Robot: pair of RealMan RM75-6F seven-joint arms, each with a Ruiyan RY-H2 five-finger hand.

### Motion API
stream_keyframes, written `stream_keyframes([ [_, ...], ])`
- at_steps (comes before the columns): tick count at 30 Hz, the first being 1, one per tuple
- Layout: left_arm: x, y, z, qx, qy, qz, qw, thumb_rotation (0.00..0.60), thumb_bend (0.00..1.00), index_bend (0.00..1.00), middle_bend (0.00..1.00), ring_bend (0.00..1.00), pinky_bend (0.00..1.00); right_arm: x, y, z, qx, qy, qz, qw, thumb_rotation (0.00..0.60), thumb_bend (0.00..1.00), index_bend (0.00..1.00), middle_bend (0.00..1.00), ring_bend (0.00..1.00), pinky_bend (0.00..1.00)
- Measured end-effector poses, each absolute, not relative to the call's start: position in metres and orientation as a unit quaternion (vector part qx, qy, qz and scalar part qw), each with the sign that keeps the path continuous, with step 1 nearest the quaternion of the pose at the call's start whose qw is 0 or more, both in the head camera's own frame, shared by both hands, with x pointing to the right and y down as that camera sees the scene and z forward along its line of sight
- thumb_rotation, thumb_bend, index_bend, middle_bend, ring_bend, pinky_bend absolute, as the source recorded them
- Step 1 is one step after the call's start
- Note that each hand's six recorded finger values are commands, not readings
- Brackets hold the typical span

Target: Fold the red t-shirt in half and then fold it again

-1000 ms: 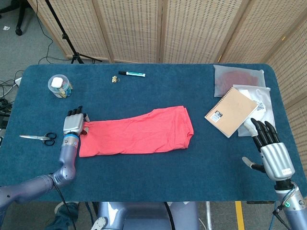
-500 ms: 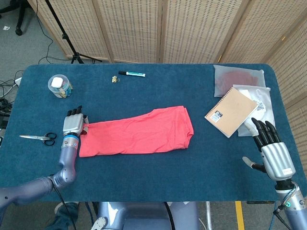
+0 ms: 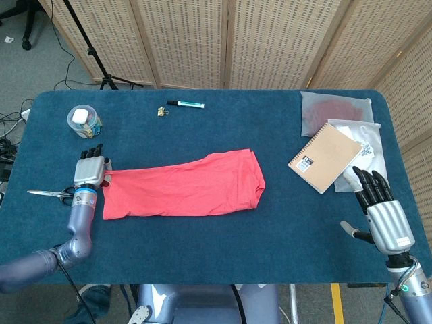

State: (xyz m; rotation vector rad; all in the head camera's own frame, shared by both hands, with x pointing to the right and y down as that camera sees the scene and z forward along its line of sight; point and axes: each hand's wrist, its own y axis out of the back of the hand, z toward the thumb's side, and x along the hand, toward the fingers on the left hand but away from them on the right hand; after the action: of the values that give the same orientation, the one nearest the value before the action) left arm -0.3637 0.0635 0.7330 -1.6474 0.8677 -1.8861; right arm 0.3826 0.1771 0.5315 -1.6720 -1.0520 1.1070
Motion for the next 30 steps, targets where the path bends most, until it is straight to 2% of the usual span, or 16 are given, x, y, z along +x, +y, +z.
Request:
stream_keyframes([
  [9,-0.416,0.075,0.719,-0.593,0.295,-0.709,0.242,0.6,0.51,0.78,0.0,0.0,0.0,0.381,0.178,0.531,-0.67,-0.42,0.441,0.425,0.6,0.0,0.0,0.0,0.0,0.0],
  [17,-0.483,0.089,0.701,-0.573,0.275,-0.739,0.224,0.6,0.51,0.78,0.0,0.0,0.0,0.38,0.179,0.531,-0.67,-0.417,0.44,0.428,0.6,0.0,0.0,0.0,0.0,0.0],
  [30,-0.583,0.103,0.685,-0.516,0.307,-0.776,0.192,0.6,0.52,0.78,0.0,0.0,0.0,0.379,0.179,0.532,-0.67,-0.415,0.441,0.429,0.6,0.0,0.0,0.0,0.0,0.0],
])
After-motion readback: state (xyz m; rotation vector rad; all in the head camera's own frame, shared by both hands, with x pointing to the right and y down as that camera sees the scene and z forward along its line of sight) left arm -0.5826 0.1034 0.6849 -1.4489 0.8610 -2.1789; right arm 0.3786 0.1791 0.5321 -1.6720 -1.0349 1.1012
